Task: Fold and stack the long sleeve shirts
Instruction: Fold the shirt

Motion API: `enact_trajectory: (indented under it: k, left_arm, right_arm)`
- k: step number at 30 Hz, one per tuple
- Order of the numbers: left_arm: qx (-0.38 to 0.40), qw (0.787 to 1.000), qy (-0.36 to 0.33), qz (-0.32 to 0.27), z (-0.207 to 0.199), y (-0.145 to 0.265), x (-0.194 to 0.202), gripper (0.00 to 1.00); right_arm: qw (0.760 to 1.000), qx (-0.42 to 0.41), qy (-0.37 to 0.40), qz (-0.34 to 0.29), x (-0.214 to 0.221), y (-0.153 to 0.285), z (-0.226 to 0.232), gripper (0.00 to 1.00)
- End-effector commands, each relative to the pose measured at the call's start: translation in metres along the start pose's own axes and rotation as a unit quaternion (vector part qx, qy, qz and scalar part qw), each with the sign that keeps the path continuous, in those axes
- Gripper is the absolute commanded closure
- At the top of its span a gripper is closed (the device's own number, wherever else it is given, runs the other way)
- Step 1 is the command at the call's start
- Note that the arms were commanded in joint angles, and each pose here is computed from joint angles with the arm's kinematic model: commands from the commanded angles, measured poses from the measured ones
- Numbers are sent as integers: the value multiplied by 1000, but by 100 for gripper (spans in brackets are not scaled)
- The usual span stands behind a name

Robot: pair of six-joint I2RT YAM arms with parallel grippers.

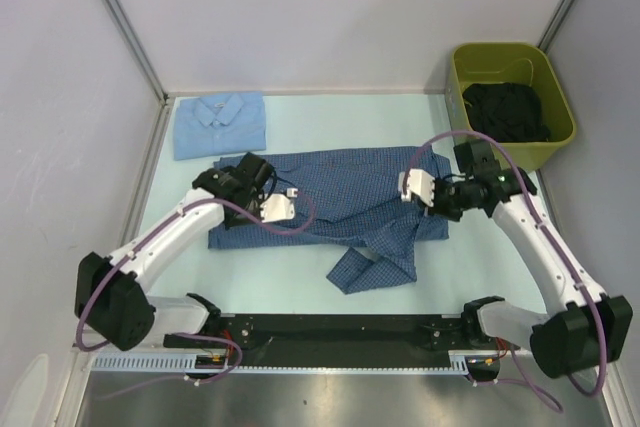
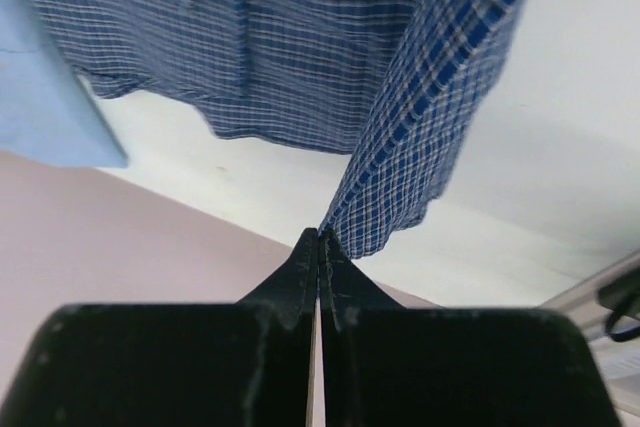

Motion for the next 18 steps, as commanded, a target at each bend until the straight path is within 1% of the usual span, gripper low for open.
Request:
enact_trajectory:
  k: [1,2,3,5,7,10,18]
  left_arm:
    - [-40,999,-20,-10,43,-1,-16,100]
    - [-47,999,-18,-14,51,0,-19,100]
    - [-44,999,-27,-8,57,-6,-23,100]
    - [-51,998,-20,-12,72,-9,-26,100]
    - [-44,999,-20,-3,83,-20,-28,100]
    - [-46,999,-12,-6,102,-28,-34,100]
    - [-39,999,-5,-3,120,-52,-43,100]
  right_arm:
    - [998,50,17,-28,-9,0,-49,100]
    - [997,67,21,-28,-10,4,-62,100]
    - [998,56,14,-27,-5,-5,-70,100]
    - [997,73,11,-27,-4,-4,-89,100]
    - [997,68,1,-26,1,-13,-101,100]
    - [996,82,-1,-27,5,-22,-124,100]
    - [995,94,-8,-18,16,-47,-160,100]
Point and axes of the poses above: each gripper's point midway between its finger pads, its own y axis back along the fingers, its own z axis along the line the jaws close on, x = y × z, the point moved 8 cm from there along y, back along the fingers, and after that the axes turned 11 degrees about y, right-handed, at the moved point
